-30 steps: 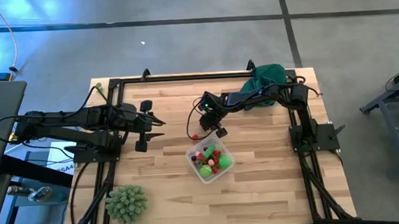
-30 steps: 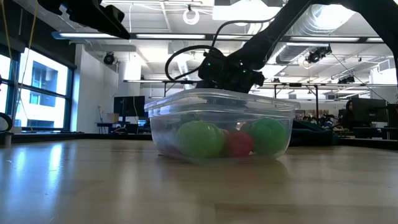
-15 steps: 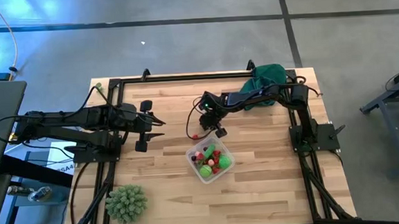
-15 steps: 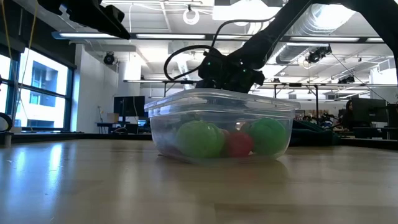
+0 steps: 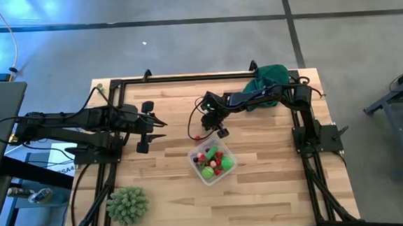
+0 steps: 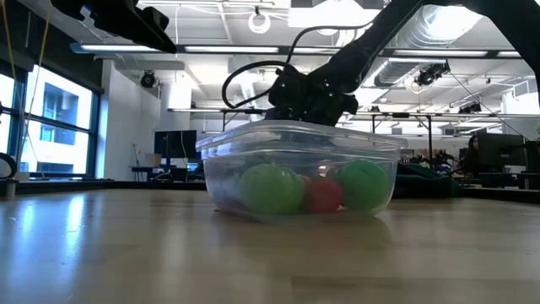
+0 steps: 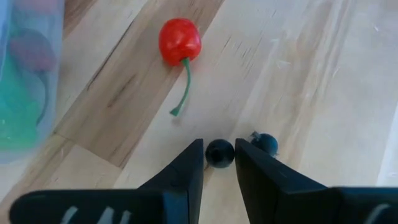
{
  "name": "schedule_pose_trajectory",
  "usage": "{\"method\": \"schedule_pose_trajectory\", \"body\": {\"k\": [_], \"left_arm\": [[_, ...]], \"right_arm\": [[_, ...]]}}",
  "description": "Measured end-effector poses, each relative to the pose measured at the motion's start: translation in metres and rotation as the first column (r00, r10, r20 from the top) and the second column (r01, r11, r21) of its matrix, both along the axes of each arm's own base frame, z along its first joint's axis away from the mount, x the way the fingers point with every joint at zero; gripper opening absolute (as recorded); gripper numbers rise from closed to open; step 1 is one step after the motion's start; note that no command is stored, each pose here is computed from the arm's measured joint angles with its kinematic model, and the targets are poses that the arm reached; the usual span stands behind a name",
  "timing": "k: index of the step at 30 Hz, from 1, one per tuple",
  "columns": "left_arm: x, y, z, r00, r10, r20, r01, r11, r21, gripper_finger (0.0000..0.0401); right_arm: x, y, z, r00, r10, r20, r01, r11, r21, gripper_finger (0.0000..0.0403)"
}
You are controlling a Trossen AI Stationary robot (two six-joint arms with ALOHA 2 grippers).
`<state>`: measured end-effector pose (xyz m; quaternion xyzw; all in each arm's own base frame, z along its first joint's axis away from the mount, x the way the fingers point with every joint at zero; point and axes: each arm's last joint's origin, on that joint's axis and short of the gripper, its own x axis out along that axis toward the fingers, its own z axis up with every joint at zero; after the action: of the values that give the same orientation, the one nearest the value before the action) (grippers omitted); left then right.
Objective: Pick and placing Produce into tupperware
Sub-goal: Put the blueberry into the transparent container
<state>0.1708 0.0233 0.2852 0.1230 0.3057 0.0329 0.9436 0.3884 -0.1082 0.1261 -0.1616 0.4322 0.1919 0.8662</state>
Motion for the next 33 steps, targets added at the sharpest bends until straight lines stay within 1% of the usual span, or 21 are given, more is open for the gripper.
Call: {"method": "schedule_pose_trajectory", "body": {"k": [25, 33], "left_arm": [[0.0, 0.0, 0.0001, 1.0, 0.0, 0.0, 0.0, 1.0, 0.0, 0.0179], [0.0, 0.0, 0.0001, 1.0, 0.0, 0.0, 0.0, 1.0, 0.0, 0.0179]], "right_arm": [[-0.0005, 0.0003, 0.0, 1.0, 0.003, -0.004, -0.003, 1.0, 0.007, 0.0082], [0.0001, -0.0001, -0.0025, 1.0, -0.015, -0.013, 0.015, 1.0, 0.01, 0.0082]]}}
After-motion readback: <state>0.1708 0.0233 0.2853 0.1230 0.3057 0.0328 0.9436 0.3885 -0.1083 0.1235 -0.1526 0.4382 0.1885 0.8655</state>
